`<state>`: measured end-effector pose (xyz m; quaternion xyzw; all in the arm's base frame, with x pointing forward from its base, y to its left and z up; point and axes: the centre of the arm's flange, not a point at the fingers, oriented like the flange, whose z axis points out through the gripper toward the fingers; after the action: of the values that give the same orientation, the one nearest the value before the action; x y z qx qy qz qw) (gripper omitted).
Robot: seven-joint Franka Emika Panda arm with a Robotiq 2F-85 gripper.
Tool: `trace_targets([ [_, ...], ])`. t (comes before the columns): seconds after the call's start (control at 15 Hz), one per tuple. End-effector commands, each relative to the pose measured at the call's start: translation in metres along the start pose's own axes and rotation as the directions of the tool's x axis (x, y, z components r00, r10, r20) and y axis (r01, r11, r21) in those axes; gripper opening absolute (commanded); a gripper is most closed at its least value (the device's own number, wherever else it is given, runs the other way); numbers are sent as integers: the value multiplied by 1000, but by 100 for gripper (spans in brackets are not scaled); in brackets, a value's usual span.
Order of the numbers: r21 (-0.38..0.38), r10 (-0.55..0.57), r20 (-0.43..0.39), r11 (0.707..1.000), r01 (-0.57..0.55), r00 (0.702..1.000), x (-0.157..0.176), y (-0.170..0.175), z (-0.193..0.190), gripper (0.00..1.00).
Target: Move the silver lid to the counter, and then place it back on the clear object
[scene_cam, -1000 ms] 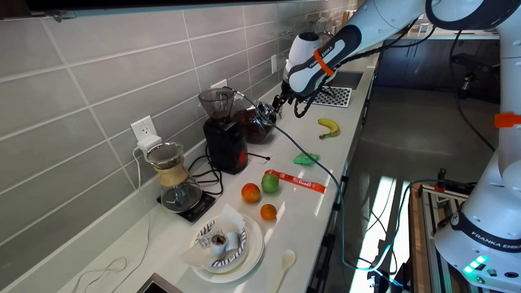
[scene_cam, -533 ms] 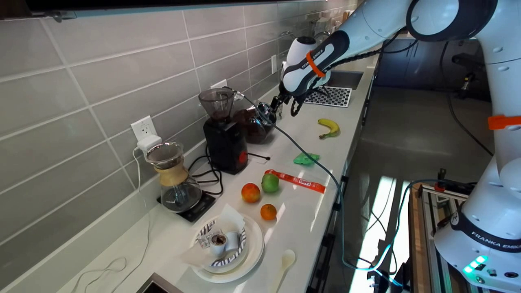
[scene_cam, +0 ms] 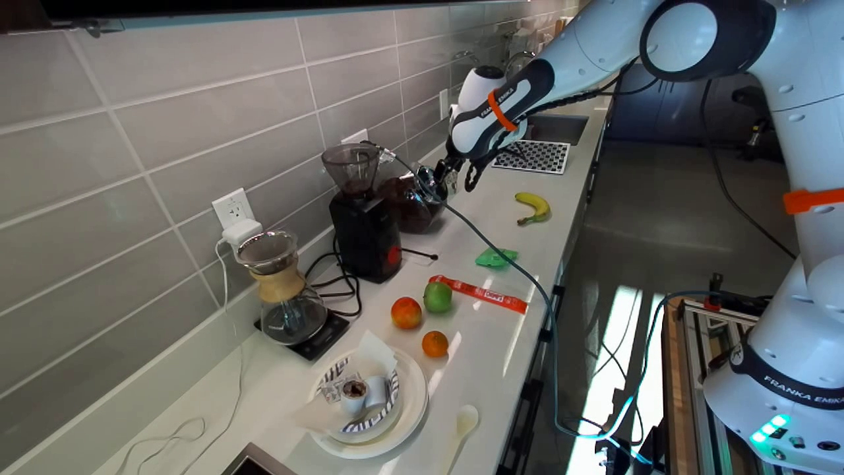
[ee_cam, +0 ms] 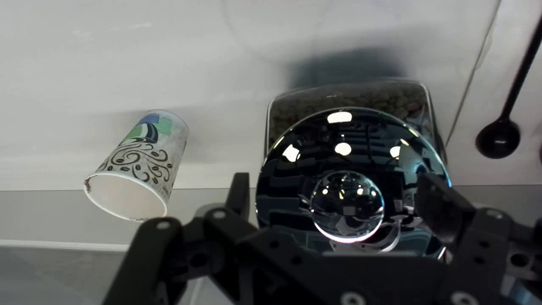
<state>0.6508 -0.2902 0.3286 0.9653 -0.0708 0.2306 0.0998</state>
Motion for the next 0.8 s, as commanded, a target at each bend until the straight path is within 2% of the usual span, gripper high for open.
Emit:
trace_targets([
  [0.0,32,2,7,999,-2,1000,9,1,17,100],
  [0.33,40,11,-3,999,-11,1000,14,-3,23,100],
  [0.4,41,12,-4,999,-12,1000,15,-3,24,75],
  [0.47,42,13,-5,999,-13,1000,16,-3,24,75],
  [0.53,43,14,-7,999,-14,1000,16,-3,25,68],
  [0.73,45,18,-6,999,-17,1000,17,-2,26,42],
])
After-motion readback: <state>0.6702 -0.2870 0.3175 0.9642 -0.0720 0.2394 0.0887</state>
